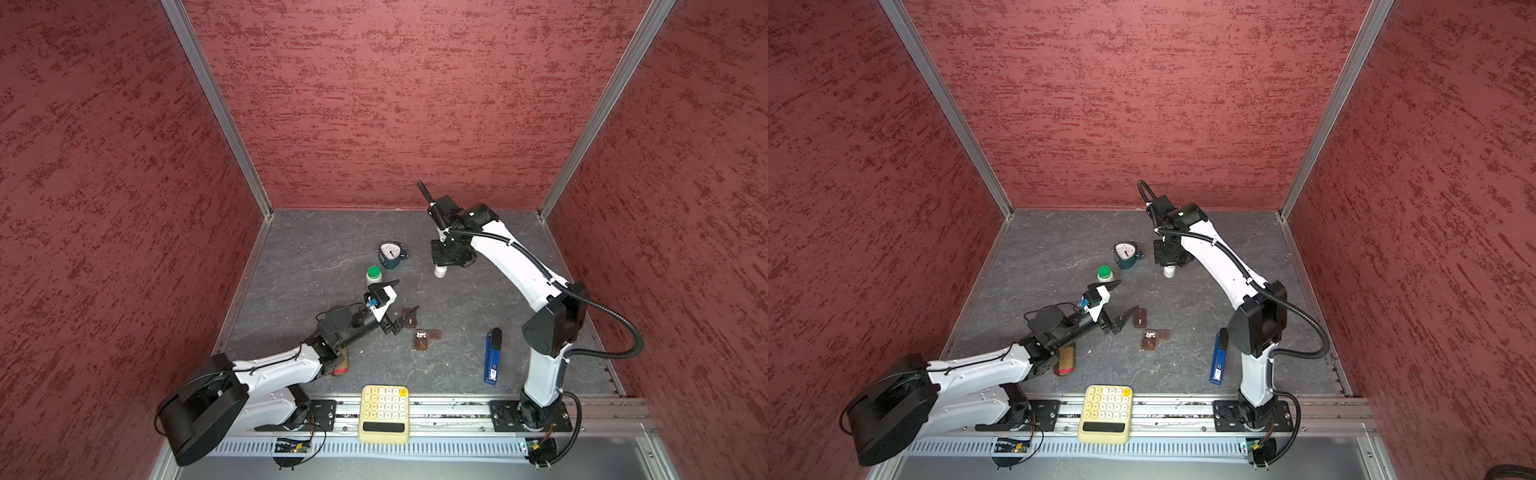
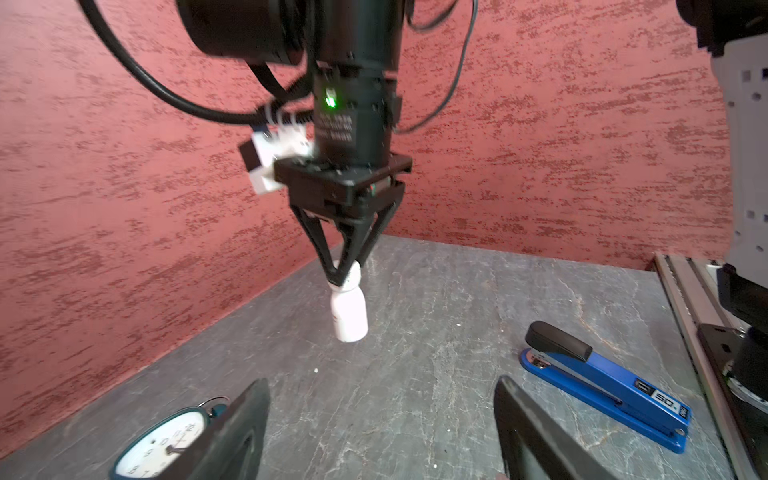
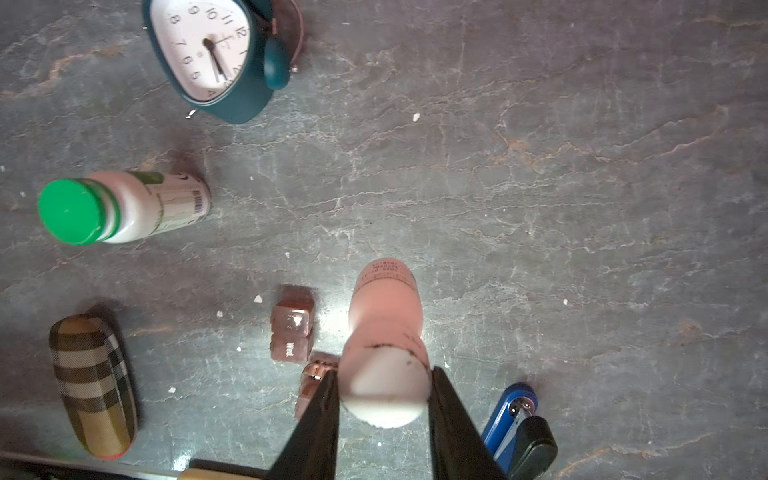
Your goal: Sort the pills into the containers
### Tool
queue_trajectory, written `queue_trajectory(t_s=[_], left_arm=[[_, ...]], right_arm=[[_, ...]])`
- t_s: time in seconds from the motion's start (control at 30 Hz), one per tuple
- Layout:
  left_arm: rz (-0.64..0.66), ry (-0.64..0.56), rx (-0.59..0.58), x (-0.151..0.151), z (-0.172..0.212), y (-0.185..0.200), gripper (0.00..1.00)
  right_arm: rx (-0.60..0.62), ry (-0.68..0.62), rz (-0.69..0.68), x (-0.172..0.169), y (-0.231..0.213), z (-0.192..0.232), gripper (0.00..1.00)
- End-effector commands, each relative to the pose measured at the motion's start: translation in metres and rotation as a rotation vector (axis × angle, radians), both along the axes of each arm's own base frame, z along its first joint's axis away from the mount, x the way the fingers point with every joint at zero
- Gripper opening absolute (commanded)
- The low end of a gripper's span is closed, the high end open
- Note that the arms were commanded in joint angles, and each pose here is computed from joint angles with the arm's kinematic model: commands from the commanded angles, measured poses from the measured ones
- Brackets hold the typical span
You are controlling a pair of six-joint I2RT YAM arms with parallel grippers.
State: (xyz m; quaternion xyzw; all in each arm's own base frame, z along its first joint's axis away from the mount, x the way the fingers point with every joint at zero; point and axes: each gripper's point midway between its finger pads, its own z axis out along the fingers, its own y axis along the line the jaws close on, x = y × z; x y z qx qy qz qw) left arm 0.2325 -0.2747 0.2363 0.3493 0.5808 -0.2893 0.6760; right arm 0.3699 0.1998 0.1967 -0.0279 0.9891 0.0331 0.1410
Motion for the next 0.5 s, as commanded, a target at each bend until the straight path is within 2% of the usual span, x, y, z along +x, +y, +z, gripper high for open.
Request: queue_trajectory(t_s=[0.0,0.47], left_arm=[[0.068,0.077,0.062,0.006,-0.02,0.012,0.84],[0.183,0.235,0.066,0.01,-0.033,0.037,0.81]], right_arm=[[0.003,-0.039,-0.025,0.024,-0.009,-0.012,0.19],[-0.007,0.039,-0.07,0.057,-0.018,-0.092,0.2]])
